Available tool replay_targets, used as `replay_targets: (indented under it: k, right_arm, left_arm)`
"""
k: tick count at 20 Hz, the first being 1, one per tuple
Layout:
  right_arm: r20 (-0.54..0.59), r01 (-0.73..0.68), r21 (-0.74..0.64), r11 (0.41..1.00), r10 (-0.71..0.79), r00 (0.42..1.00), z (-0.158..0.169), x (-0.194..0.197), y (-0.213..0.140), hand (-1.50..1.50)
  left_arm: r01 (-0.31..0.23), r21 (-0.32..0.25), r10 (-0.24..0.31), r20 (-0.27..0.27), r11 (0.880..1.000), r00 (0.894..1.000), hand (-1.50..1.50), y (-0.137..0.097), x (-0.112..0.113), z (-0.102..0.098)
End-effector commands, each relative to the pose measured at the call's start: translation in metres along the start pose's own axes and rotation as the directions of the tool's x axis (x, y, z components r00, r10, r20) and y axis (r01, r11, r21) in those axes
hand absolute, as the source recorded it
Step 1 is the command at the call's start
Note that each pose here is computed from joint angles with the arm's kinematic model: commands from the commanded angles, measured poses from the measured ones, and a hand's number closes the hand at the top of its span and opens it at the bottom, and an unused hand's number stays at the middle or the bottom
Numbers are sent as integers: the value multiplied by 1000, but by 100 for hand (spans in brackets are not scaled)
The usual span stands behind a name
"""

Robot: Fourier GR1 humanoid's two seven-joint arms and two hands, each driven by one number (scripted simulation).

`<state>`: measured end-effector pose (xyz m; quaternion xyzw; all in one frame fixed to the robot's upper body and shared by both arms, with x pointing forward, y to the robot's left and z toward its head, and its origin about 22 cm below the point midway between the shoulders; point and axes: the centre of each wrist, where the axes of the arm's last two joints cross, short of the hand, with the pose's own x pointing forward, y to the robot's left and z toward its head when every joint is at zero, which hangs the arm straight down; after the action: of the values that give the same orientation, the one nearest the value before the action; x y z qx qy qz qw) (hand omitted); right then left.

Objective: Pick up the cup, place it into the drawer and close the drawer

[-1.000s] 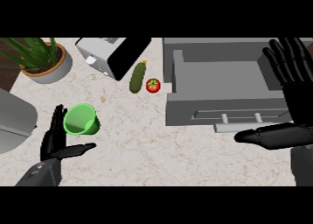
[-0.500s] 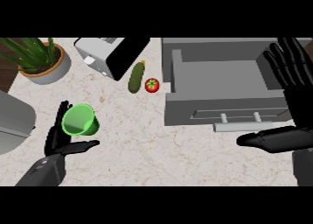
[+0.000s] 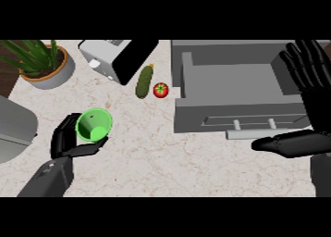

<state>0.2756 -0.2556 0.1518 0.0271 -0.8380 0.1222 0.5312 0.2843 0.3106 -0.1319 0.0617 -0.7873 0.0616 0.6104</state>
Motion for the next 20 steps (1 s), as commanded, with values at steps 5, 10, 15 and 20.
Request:
replay_targets:
  k: [5,10,15,20]
  right_arm:
    - [-5,10,-20,1000,-10,1000,3,0,-4,-150]
    - [-6,12,-36,999,-12,1000,0,-12,-5,-150]
    - [-29,-14,-35,999,13,1000,-4,2,-12,-150]
    - [-9,-25,-45,999,25,1000,1,3,-16,-150]
  left_arm:
    - [-55,86,36,208,995,977,150,-23,1,-9]
    - [-176,-13,173,264,984,949,150,-46,8,-24]
    - [-165,-198,215,268,966,939,150,-67,35,-65]
    - [-152,-271,233,300,951,925,150,-103,82,-117]
